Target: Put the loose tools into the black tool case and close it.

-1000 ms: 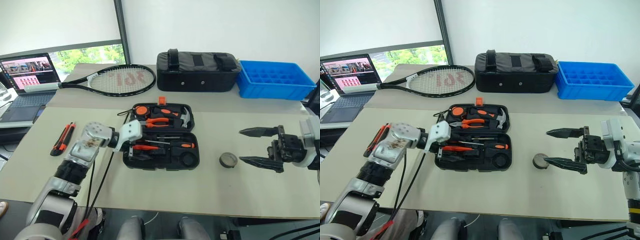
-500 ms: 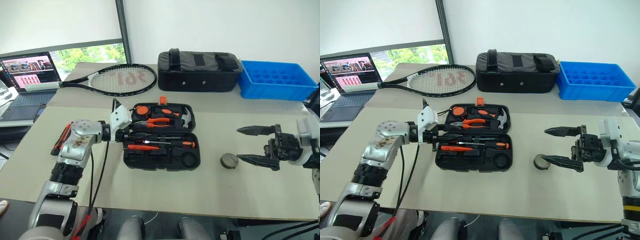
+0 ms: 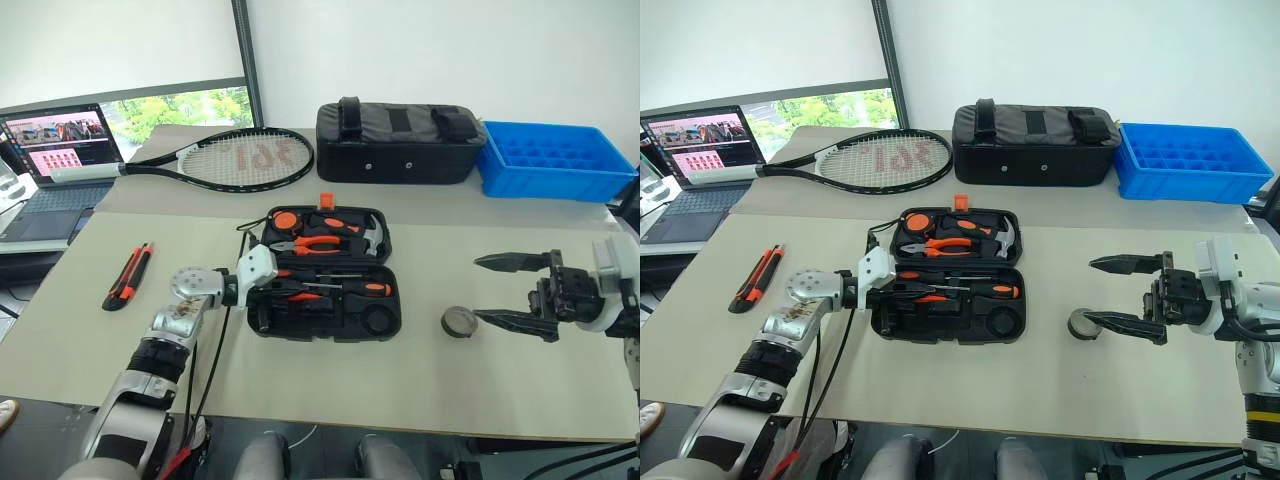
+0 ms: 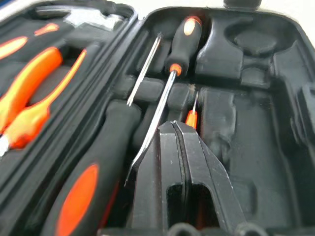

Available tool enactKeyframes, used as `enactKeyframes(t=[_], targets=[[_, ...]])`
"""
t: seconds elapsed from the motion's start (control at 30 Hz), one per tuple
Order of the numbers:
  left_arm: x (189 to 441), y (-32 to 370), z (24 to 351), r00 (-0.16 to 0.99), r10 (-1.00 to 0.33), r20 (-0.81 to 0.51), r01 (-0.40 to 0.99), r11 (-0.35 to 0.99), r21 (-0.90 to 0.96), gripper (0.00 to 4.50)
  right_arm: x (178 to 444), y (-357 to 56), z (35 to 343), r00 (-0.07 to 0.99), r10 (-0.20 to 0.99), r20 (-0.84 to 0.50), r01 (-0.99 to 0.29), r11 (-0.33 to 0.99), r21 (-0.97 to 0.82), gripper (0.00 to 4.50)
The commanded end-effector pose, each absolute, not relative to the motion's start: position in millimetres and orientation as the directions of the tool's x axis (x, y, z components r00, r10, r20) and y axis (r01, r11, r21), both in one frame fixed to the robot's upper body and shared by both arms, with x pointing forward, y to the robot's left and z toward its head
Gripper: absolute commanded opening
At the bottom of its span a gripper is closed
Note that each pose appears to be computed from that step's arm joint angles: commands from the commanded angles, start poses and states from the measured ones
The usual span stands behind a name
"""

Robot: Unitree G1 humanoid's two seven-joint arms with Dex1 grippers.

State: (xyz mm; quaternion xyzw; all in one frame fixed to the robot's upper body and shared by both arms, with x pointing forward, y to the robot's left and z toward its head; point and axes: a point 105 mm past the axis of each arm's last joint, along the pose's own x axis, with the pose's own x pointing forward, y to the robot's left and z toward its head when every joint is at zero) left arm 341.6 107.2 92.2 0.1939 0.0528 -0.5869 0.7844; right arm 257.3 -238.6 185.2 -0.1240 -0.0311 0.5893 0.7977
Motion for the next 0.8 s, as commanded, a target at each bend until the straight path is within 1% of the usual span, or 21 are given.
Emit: enactKeyframes(t=[0.03, 0.13, 0.23, 0.3, 0.37, 0.43, 0.47, 0.53, 0.57, 0.6, 0.63, 0.7, 0.8], targets=[[344, 112, 82, 0.312, -0.869, -0.383, 0.937, 0.216, 0.274, 0.04, 254, -242, 192, 0.297, 0.951, -0.083, -0.923, 0.264, -0.279, 4.5], [343, 114, 78, 0.308, -0.867, -0.393, 0.939, 0.209, 0.275, 0.04, 254, -243, 191, 0.301, 0.95, -0.085, -0.922, 0.267, -0.279, 4.5], [345, 115, 85, 0.329, -0.877, -0.348, 0.93, 0.238, 0.281, 0.04, 254, -244, 191, 0.302, 0.949, -0.086, -0.922, 0.269, -0.279, 4.5], [347, 115, 100, 0.348, -0.895, -0.28, 0.921, 0.269, 0.283, 0.04, 255, -244, 191, 0.301, 0.95, -0.084, -0.922, 0.268, -0.278, 4.5], [347, 118, 122, 0.368, -0.913, -0.177, 0.908, 0.311, 0.281, 0.04, 255, -243, 191, 0.295, 0.952, -0.08, -0.925, 0.264, -0.274, 4.5], [346, 123, 139, 0.382, -0.919, -0.101, 0.9, 0.344, 0.269, 0.04, 255, -243, 191, 0.29, 0.954, -0.075, -0.927, 0.26, -0.271, 4.5], [346, 127, 147, 0.4, -0.914, -0.062, 0.892, 0.373, 0.256, 0.04, 255, -242, 192, 0.287, 0.955, -0.071, -0.928, 0.259, -0.269, 4.5], [351, 161, 160, 0.548, -0.837, -0.018, 0.817, 0.53, 0.226, 0.04, 257, -239, 193, 0.277, 0.959, -0.056, -0.931, 0.253, -0.264, 4.5], [352, 174, 163, 0.601, -0.799, -0.013, 0.782, 0.585, 0.214, 0.04, 258, -238, 193, 0.273, 0.961, -0.051, -0.932, 0.251, -0.263, 4.5], [357, 200, 166, 0.699, -0.715, -0.004, 0.702, 0.685, 0.196, 0.27, 260, -236, 193, 0.262, 0.964, -0.045, -0.935, 0.242, -0.26, 4.5], [359, 219, 169, 0.757, -0.653, 0.001, 0.642, 0.745, 0.183, 0.42, 262, -234, 192, 0.253, 0.966, -0.043, -0.937, 0.234, -0.258, 4.5], [360, 255, 173, 0.85, -0.526, 0.007, 0.518, 0.839, 0.168, 0.93, 264, -231, 191, 0.238, 0.97, -0.042, -0.941, 0.22, -0.257, 4.5], [357, 302, 165, 0.945, -0.326, -0.043, 0.328, 0.929, 0.17, 2.01, 269, -228, 193, 0.218, 0.975, -0.036, -0.944, 0.202, -0.259, 4.5]])
